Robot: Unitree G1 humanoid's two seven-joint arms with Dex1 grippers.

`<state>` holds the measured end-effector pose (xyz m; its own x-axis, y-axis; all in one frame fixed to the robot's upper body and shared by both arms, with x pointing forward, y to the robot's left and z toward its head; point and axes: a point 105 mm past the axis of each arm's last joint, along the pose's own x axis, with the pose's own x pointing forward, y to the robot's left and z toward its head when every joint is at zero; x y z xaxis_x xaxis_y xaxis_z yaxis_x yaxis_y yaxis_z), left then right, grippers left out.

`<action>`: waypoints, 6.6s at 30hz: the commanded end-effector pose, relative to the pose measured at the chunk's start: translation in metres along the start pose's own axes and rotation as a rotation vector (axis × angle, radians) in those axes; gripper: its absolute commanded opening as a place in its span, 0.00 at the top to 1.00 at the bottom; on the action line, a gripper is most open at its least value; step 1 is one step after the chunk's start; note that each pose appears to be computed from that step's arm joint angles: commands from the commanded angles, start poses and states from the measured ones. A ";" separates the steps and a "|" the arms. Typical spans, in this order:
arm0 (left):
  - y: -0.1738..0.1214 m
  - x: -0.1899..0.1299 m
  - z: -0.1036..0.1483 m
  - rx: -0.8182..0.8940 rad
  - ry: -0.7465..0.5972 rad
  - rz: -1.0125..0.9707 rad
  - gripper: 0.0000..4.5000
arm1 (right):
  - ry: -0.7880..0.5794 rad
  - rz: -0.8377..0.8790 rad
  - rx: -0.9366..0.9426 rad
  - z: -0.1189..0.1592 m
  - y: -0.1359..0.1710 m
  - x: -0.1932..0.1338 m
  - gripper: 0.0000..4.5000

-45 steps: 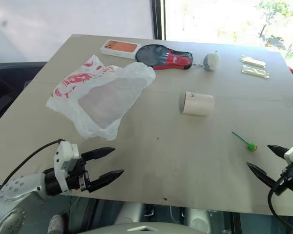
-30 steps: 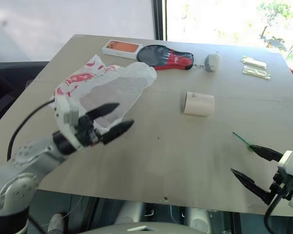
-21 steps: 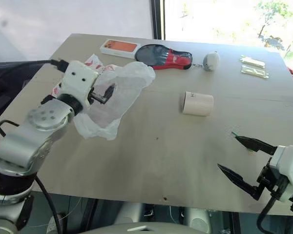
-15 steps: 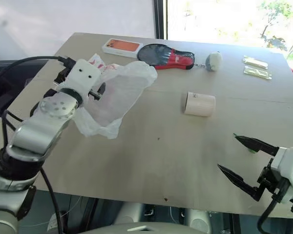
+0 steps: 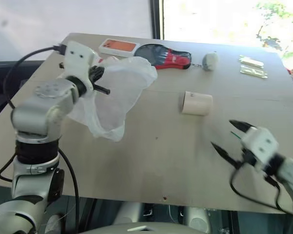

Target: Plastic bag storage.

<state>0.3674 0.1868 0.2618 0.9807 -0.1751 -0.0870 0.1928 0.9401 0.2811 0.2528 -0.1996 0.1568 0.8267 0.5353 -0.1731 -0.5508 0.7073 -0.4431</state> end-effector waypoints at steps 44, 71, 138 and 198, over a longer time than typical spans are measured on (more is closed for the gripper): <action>-0.027 -0.015 0.033 0.015 -0.085 -0.080 1.00 | 0.602 0.185 0.239 -0.036 -0.007 -0.018 0.99; -0.030 -0.015 0.028 0.013 -0.070 -0.097 1.00 | 0.163 0.591 -0.033 0.011 0.081 0.025 0.18; -0.023 -0.030 0.035 -0.043 -0.087 -0.111 1.00 | -0.142 0.367 -0.144 0.135 0.130 0.235 0.58; -0.014 -0.011 0.037 -0.121 -0.061 -0.073 1.00 | -0.102 0.248 -0.099 0.117 0.036 0.089 0.99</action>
<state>0.3604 0.1672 0.2781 0.9660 -0.2411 -0.0936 0.2532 0.9552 0.1533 0.3030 -0.0820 0.2113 0.6905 0.6771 -0.2545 -0.6982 0.5319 -0.4791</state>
